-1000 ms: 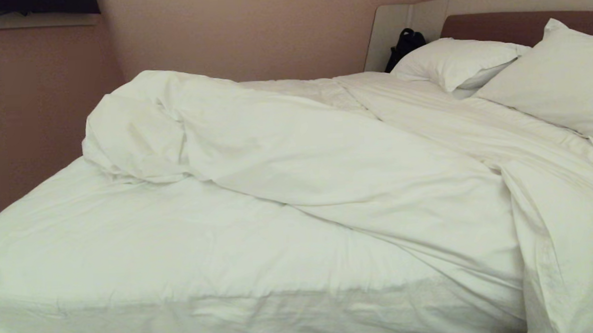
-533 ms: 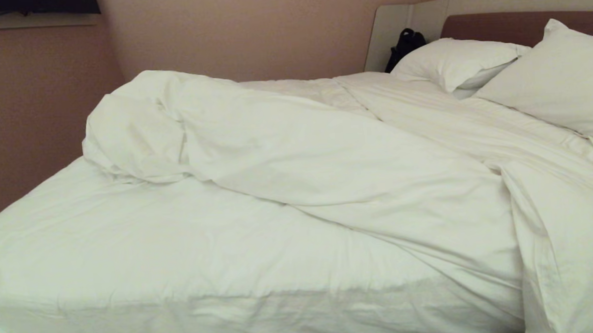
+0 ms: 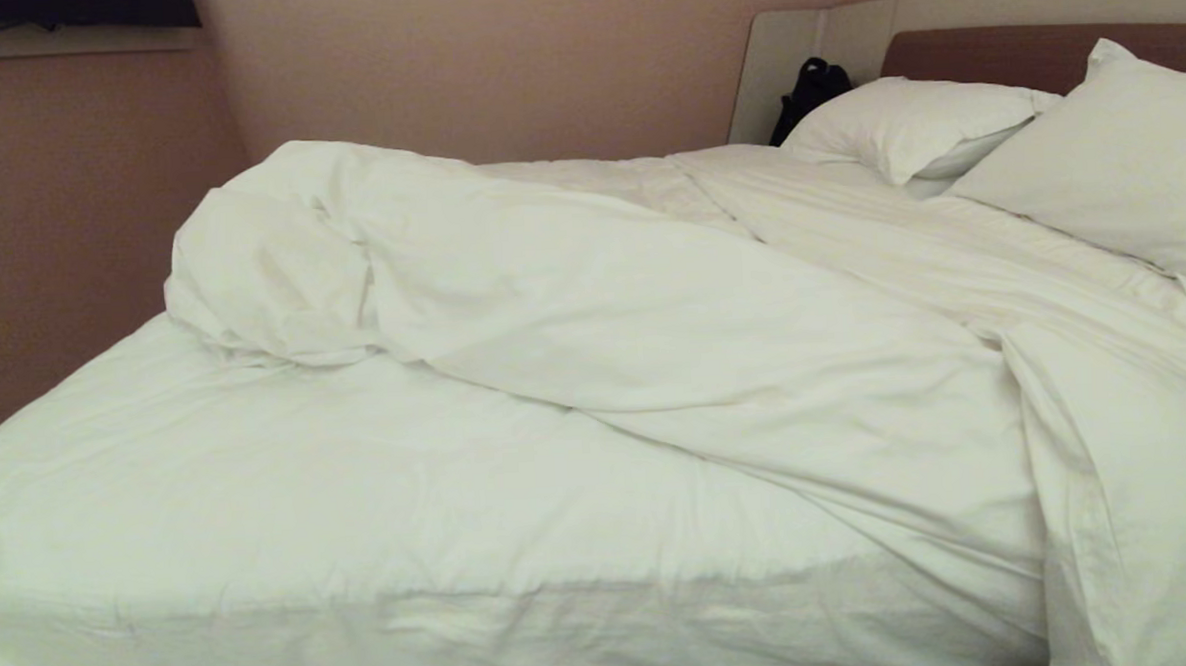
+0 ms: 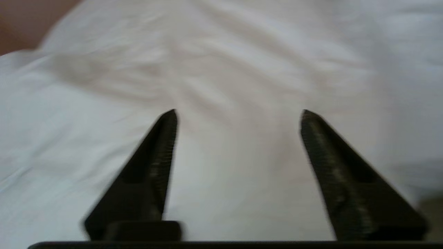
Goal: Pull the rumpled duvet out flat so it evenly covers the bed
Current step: Flatten the corners of the folded blanket, then hold the folded corner of the quilt
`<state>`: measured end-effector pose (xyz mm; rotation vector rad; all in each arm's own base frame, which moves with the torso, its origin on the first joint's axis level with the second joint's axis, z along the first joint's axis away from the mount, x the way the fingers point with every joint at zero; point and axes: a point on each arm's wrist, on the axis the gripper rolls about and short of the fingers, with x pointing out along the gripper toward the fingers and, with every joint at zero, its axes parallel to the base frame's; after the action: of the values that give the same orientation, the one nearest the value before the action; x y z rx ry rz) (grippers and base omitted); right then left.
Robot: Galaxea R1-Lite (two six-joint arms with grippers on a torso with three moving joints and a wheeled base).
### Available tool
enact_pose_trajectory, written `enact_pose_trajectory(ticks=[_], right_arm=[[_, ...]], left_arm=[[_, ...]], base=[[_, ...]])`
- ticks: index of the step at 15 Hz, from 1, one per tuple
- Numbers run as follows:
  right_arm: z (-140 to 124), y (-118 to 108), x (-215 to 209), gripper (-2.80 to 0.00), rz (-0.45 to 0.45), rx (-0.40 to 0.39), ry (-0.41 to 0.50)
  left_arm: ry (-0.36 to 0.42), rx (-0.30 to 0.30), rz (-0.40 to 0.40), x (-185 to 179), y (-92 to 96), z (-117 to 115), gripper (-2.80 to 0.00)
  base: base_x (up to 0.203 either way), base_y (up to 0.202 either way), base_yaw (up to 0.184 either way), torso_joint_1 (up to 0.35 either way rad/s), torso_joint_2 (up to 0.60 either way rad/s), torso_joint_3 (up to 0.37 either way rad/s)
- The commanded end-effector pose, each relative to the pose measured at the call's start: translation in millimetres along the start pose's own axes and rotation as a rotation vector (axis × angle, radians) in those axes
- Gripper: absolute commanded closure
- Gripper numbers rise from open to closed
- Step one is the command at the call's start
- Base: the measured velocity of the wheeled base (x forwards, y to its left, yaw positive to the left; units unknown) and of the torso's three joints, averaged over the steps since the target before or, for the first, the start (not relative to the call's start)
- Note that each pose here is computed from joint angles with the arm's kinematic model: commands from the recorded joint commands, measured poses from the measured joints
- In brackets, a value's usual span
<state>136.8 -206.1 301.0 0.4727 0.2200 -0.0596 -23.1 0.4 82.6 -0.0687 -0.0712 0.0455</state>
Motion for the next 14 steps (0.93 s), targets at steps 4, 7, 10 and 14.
enact_pose_trajectory(ticks=[4, 7, 10, 14], right_arm=[[-15.6, 98.0, 0.1, 0.0, 0.318, 0.262, 0.219], [-34.9, 133.5, 7.5, 0.0, 0.222, 0.412, 0.407], [-61.2, 161.4, -6.1, 0.0, 0.123, 0.414, 0.584], [-88.9, 182.4, -52.2, 0.0, 0.173, 0.343, 0.735]], left_arm=[[0.001, -0.001, 0.001, 0.1, 0.0, 0.1, 0.0], [0.0, -0.001, 0.001, 0.1, 0.0, 0.1, 0.0], [0.001, -0.001, 0.001, 0.0, 0.0, 0.0, 0.0], [0.0, -0.001, 0.001, 0.0, 0.0, 0.0, 0.0]], base=[[0.0, 0.0, 0.0, 0.0, 0.0, 0.0], [0.0, 0.0, 0.0, 0.0, 0.0, 0.0], [0.0, 0.0, 0.0, 0.0, 0.0, 0.0], [0.0, 0.0, 0.0, 0.0, 0.0, 0.0]])
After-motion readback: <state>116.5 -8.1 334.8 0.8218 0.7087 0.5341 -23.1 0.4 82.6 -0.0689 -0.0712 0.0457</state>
